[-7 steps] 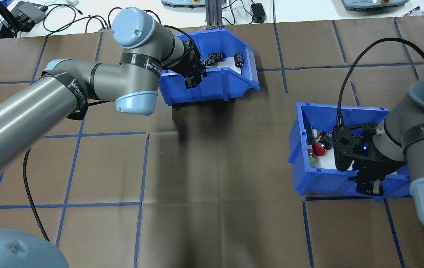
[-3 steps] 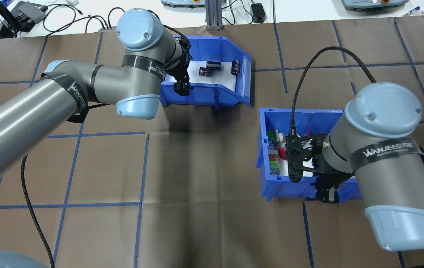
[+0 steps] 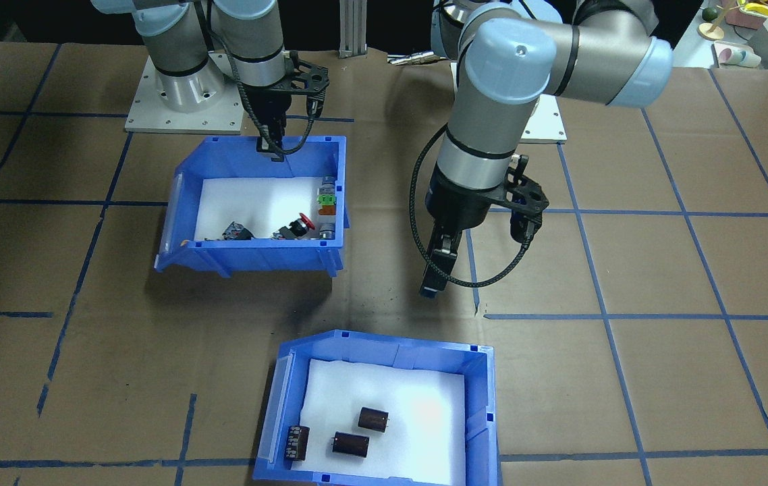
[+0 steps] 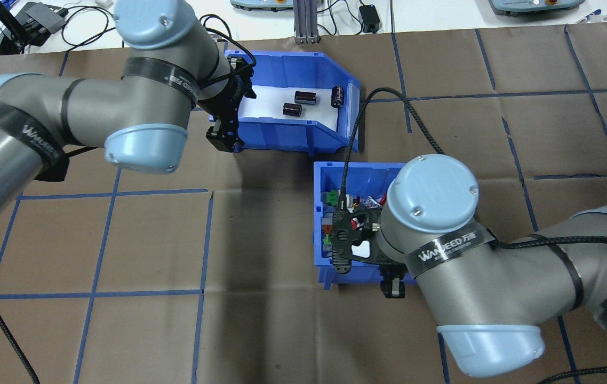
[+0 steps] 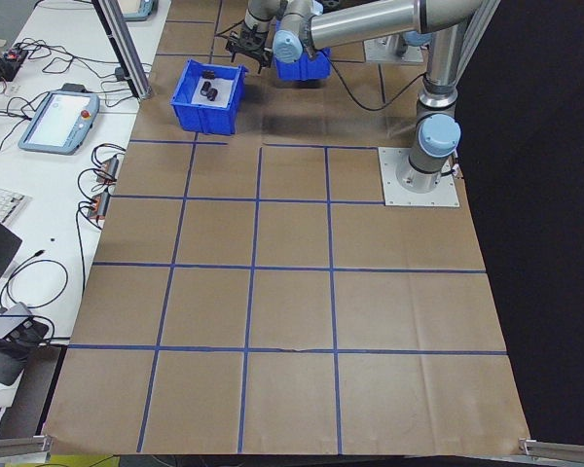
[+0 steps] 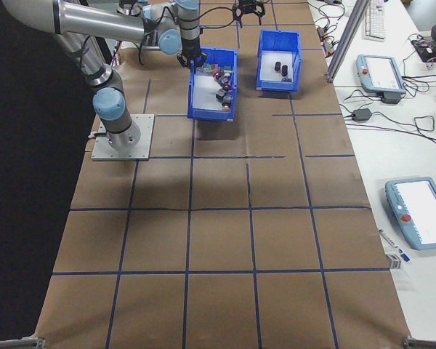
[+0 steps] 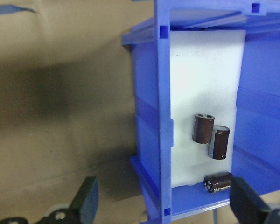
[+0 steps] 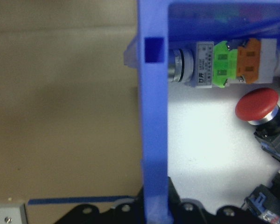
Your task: Place battery box in front
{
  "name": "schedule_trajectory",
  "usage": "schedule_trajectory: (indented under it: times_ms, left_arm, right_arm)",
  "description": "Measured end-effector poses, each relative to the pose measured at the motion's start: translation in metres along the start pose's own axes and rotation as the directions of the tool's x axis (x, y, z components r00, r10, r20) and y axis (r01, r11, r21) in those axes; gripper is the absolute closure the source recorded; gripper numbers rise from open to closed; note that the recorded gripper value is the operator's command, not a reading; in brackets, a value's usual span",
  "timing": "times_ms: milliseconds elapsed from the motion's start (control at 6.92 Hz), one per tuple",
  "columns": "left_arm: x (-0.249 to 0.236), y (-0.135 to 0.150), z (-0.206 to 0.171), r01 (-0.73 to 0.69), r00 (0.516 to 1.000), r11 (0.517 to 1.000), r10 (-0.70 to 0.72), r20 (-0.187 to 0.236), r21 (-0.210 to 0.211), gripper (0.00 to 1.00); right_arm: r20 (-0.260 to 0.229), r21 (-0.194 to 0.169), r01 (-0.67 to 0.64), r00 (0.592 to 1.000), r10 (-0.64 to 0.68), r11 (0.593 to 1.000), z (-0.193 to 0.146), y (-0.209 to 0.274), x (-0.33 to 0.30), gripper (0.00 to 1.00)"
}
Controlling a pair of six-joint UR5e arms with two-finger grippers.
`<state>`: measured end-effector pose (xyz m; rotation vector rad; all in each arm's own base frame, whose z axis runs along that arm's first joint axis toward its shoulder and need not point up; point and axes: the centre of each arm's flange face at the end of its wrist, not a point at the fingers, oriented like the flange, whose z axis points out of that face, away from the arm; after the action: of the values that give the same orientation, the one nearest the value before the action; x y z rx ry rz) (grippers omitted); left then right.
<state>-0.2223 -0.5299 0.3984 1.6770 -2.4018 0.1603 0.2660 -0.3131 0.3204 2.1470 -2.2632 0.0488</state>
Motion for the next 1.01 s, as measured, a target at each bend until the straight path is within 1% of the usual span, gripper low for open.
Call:
schedule_trajectory:
  times_ms: [144, 289, 433, 578, 722, 867, 1011]
  left_arm:
    - [-0.02, -0.021, -0.031, -0.15, 0.987, 0.989, 0.151, 0.054, -0.011, 0.0]
    - [-0.036, -0.04, -0.058, -0.32, 0.944, 0.947, 0.321, 0.071, -0.025, 0.0]
    - [-0.048, -0.056, -0.078, -0.515, 0.854, 0.856, 0.516, 0.067, -0.035, 0.0]
    - [-0.056, -0.064, -0.093, -0.692, 0.718, 0.72, 0.693, 0.061, -0.045, 0.0]
    - [-0.066, -0.065, -0.108, -0.812, 0.577, 0.58, 0.814, 0.062, -0.063, 0.0]
    - [-0.08, -0.065, -0.121, -0.889, 0.439, 0.448, 0.893, 0.101, -0.093, 0.0]
    - [-0.09, -0.068, -0.131, -0.931, 0.324, 0.344, 0.933, 0.159, -0.122, 0.0]
  right_arm:
    - [-0.006, 0.004, -0.008, 1.0, 0.008, 1.0, 0.01, -0.021, -0.007, 1.0]
    - [-0.01, 0.006, -0.012, 1.0, 0.012, 1.0, 0.017, -0.032, -0.01, 1.0]
    - [-0.016, 0.012, -0.018, 1.0, 0.018, 1.0, 0.021, -0.039, -0.011, 1.0]
    - [-0.023, 0.017, -0.017, 1.0, 0.017, 1.0, 0.026, -0.046, -0.011, 1.0]
    - [-0.034, 0.024, -0.003, 0.999, 0.004, 1.0, 0.033, -0.055, -0.012, 0.98]
    - [-0.045, 0.027, 0.016, 0.999, -0.014, 1.0, 0.038, -0.061, -0.013, 0.28]
    - [-0.048, 0.026, 0.027, 0.999, -0.026, 0.999, 0.041, -0.065, -0.014, 0.0]
